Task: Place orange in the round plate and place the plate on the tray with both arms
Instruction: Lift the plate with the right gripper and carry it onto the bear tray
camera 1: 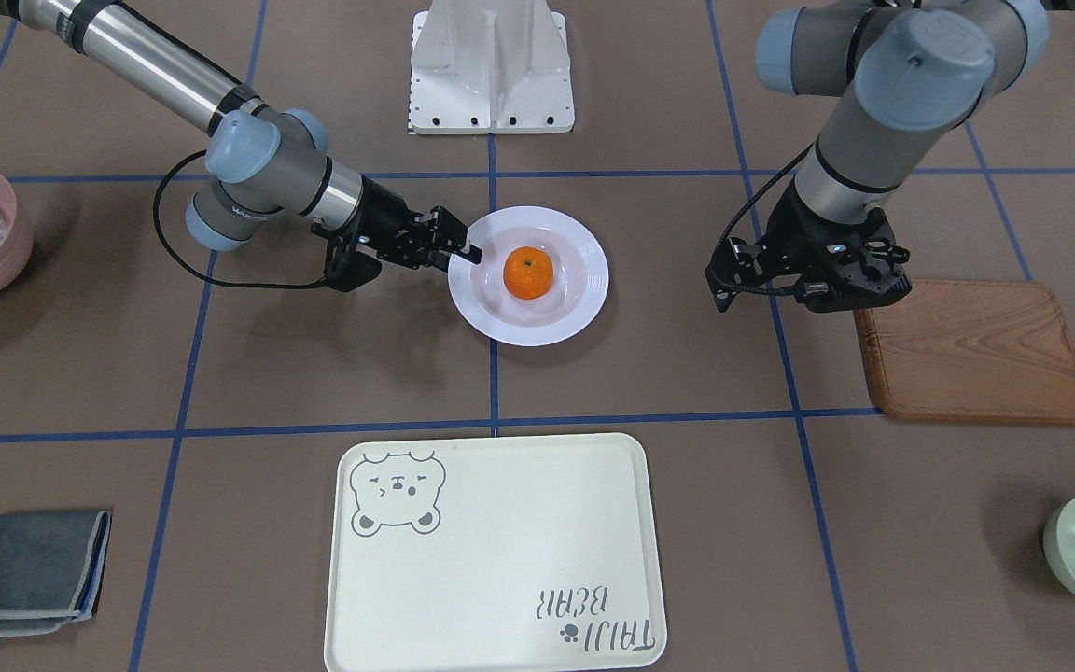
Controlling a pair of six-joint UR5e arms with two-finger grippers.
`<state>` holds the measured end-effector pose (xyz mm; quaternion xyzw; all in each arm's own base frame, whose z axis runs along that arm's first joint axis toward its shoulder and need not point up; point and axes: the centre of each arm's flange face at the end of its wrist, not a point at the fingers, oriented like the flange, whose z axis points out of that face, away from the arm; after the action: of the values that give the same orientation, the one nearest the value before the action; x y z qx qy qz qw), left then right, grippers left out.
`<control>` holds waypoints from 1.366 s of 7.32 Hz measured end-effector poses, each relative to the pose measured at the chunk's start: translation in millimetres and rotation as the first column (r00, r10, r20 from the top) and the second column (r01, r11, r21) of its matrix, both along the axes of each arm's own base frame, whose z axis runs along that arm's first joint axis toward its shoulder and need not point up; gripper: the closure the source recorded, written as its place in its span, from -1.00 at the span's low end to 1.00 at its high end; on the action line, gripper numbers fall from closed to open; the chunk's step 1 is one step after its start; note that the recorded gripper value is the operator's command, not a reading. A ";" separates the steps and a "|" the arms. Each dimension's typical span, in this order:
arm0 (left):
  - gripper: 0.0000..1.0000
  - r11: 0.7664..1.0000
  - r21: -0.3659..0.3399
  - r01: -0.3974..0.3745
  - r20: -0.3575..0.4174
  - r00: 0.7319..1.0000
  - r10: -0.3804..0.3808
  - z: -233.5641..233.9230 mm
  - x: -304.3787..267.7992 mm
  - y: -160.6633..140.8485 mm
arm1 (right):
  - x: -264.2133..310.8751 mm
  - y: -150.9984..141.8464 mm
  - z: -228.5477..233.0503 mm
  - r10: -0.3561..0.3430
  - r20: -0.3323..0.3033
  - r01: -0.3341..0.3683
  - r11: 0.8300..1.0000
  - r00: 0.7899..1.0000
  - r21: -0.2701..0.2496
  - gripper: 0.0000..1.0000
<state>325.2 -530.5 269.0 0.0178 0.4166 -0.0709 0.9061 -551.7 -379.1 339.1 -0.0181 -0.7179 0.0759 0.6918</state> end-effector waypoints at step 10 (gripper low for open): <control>-0.96 1.000 -0.005 0.003 0.002 1.000 -0.003 -9.6 -4.4 4.1 | 39.1 2.0 4.2 0.031 0.204 -0.024 0.999 0.978 -0.037 1.00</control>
<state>320.8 -526.4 259.4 0.0161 0.4154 -0.0736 0.9065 -512.6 -377.1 343.3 -0.0278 -0.7840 0.0956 0.6127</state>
